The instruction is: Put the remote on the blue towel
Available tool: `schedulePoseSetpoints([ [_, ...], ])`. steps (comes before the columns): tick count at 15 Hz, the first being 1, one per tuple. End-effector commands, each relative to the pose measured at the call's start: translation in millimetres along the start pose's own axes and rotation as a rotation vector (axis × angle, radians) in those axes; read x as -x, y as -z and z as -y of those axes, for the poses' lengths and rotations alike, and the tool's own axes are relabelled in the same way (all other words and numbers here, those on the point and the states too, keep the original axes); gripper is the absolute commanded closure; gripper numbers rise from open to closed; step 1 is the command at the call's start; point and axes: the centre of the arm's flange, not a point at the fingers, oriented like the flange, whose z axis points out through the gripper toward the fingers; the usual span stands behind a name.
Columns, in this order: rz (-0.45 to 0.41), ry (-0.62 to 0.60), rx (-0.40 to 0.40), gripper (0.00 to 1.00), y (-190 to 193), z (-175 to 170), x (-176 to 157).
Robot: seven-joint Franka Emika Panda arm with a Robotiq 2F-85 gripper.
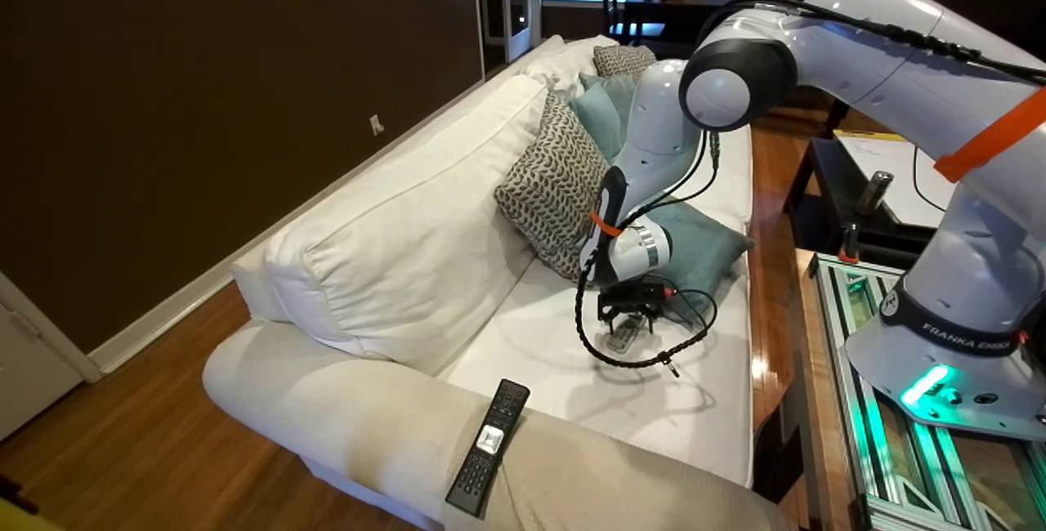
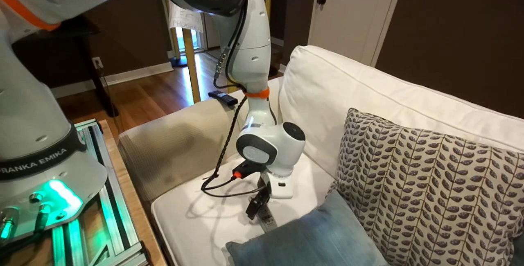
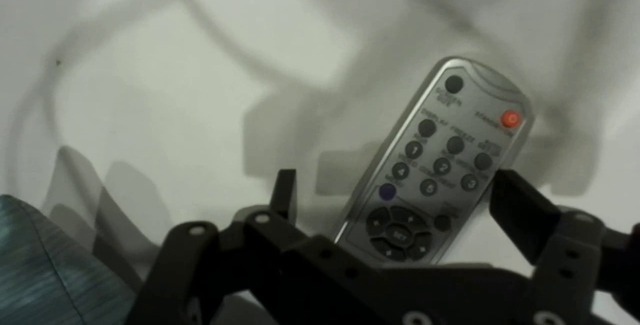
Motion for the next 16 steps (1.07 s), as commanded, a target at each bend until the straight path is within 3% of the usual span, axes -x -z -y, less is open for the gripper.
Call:
schedulePoseSetpoints([
  [1, -0.010, -0.012, 0.029, 0.31, -8, 8, -6],
  [4, -0.022, -0.009, 0.017, 0.58, -6, 10, -6],
  [9, -0.021, 0.002, 0.010, 0.95, -3, 9, -2],
  [10, -0.022, 0.003, 0.010, 0.99, -2, 9, -1],
  [11, -0.022, 0.003, 0.011, 0.96, -2, 9, -1],
  [12, -0.024, 0.003, 0.012, 0.69, -1, 8, -1],
  [13, -0.028, 0.005, 0.011, 0.53, 1, 7, 0],
  [16, -0.053, 0.008, 0.007, 0.33, 11, 5, 2],
])
